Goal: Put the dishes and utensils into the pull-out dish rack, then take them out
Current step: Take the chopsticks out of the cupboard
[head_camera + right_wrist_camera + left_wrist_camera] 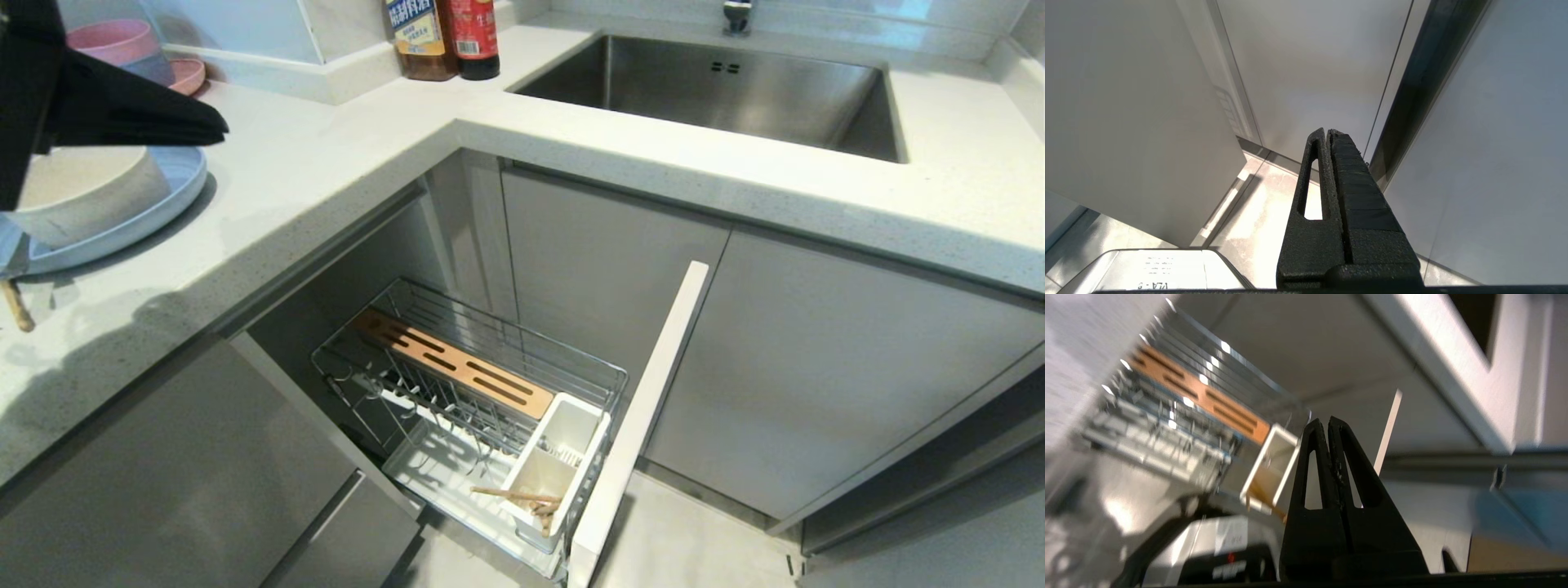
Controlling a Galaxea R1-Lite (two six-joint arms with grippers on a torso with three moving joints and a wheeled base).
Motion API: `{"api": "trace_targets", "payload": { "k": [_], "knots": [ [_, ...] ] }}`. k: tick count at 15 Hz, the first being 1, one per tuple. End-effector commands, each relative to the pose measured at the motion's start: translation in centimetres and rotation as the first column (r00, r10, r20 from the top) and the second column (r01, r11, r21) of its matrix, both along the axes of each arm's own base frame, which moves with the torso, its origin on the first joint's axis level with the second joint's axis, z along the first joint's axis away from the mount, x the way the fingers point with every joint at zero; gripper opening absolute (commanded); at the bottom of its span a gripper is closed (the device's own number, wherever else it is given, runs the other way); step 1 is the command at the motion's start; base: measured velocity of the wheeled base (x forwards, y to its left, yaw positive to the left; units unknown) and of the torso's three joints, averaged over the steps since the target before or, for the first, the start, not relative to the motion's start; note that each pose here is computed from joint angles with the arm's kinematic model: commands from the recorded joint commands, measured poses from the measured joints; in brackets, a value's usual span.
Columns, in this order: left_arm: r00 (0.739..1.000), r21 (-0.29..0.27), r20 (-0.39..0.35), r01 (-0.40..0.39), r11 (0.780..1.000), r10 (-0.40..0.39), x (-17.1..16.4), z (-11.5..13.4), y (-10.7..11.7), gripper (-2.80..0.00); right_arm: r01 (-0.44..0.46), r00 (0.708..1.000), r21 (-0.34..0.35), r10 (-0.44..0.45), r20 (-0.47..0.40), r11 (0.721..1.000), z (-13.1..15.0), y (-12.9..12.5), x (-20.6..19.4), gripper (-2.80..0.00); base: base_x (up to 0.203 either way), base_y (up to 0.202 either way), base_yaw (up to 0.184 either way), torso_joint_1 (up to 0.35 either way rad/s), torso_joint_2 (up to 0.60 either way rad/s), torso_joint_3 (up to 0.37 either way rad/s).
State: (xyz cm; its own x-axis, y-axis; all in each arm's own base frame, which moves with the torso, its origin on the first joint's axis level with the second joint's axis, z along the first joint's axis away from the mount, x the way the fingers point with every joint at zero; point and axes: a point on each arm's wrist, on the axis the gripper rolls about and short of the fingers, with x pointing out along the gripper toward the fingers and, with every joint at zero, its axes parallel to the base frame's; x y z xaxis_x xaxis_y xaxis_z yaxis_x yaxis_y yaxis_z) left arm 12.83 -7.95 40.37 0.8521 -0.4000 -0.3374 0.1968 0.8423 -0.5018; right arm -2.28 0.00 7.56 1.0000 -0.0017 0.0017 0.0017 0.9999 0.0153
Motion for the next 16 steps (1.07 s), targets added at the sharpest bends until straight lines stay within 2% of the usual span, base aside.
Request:
{"api": "trace_targets", "payload": {
  "k": [1, 3, 5, 7, 10, 13, 16],
  "knots": [
    [0.995, 0.048, -0.09, 0.054, 0.997, -0.049, 1.3, -1.3, -1.8, -2.8, 0.0, 1.0, 0.0, 0.0, -0.002, 1.0, 0.0, 0.0, 0.0, -2.8, 0.0, 0.0, 0.0, 0.0, 0.0, 0.0],
    [0.971, 0.107, -0.22, 0.123, 0.987, -0.097, 1.8, -2.6, -2.9, -2.8, 0.0, 1.0, 0.0, 0.0, -0.002, 1.0, 0.0, 0.0, 0.0, -2.8, 0.0, 0.0, 0.0, 0.0, 0.0, 0.0],
    [0.929, 0.128, -0.343, 0.196, 0.972, -0.142, 2.3, -3.4, -3.6, -2.8, 0.0, 1.0, 0.0, 0.0, -0.001, 1.0, 0.0, 0.0, 0.0, -2.8, 0.0, 0.0, 0.0, 0.0, 0.0, 0.0],
    [0.887, 0.13, -0.428, 0.248, 0.96, -0.172, 3.5, -4.6, -4.7, -2.8, 0.0, 1.0, 0.0, 0.0, -0.002, 1.0, 0.0, 0.0, 0.0, -2.8, 0.0, 0.0, 0.0, 0.0, 0.0, 0.0],
    [0.829, 0.163, -0.538, 0.279, 0.946, -0.152, 5.4, -6.7, -6.2, -2.8, 0.0, 1.0, 0.0, 0.0, -0.002, 1.0, 0.0, 0.0, 0.0, -2.8, 0.0, 0.0, 0.0, 0.0, 0.0, 0.0],
    [0.734, 0.159, -0.661, 0.339, 0.927, -0.156, 7.2, -9.2, -7.7, -2.8, 0.0, 1.0, 0.0, 0.0, -0.002, 1.0, 0.0, 0.0, 0.0, -2.8, 0.0, 0.0, 0.0, 0.0, 0.0, 0.0],
    [0.633, 0.188, -0.767, 0.378, 0.907, -0.105, 9.5, -12.3, -9.0, -2.8, 0.0, 1.0, 0.0, 0.0, -0.002, 1.0, 0.0, 0.0, 0.0, -2.8, 0.0, 0.0, 0.0, 0.0, 0.0, 0.0]
  ]
}}
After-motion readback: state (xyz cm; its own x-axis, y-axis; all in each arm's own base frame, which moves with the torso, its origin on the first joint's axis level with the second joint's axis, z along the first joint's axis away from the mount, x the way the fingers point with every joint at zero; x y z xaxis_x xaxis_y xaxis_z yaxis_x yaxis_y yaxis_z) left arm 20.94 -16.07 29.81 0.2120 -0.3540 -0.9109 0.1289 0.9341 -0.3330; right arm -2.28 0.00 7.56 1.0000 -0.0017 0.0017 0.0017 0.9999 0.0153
